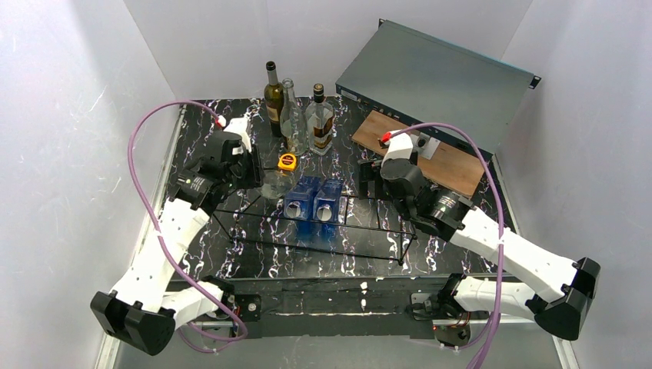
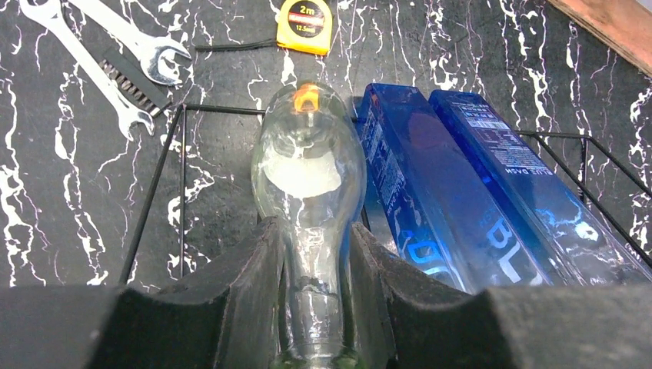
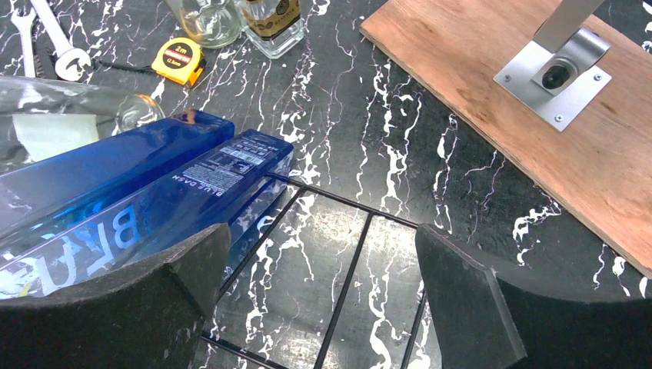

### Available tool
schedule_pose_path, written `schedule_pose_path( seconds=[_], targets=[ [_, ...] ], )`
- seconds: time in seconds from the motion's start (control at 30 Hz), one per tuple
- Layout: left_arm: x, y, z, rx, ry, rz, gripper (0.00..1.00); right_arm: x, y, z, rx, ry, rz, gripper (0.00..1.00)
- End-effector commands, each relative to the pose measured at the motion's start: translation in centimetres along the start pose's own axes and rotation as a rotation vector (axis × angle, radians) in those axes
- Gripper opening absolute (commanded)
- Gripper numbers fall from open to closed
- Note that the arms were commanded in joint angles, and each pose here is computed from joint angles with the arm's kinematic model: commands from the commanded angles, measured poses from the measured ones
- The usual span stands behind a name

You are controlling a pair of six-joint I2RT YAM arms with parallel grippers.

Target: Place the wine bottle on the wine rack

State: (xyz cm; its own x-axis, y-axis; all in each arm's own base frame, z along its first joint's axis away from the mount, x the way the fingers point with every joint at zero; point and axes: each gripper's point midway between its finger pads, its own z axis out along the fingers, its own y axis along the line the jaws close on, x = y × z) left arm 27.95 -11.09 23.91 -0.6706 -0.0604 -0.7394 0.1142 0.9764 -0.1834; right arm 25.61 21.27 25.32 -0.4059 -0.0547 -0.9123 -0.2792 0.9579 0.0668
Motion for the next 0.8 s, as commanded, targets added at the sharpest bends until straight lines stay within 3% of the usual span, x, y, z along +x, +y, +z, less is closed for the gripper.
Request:
schedule_pose_path(
  seconds=[0.0,0.77],
  targets=[
    [3.9,-3.0,-1.3,0.162,0.139,-0.100,0.01,-2.7,0.7,-0.3,-0.028,-0.071,0.038,1.00],
    [7.6,-2.3,-1.5,0.114,0.244,-0.189,0.00,-2.0,1.6,0.7,-0.048,-0.048,0.037,1.00]
  ],
)
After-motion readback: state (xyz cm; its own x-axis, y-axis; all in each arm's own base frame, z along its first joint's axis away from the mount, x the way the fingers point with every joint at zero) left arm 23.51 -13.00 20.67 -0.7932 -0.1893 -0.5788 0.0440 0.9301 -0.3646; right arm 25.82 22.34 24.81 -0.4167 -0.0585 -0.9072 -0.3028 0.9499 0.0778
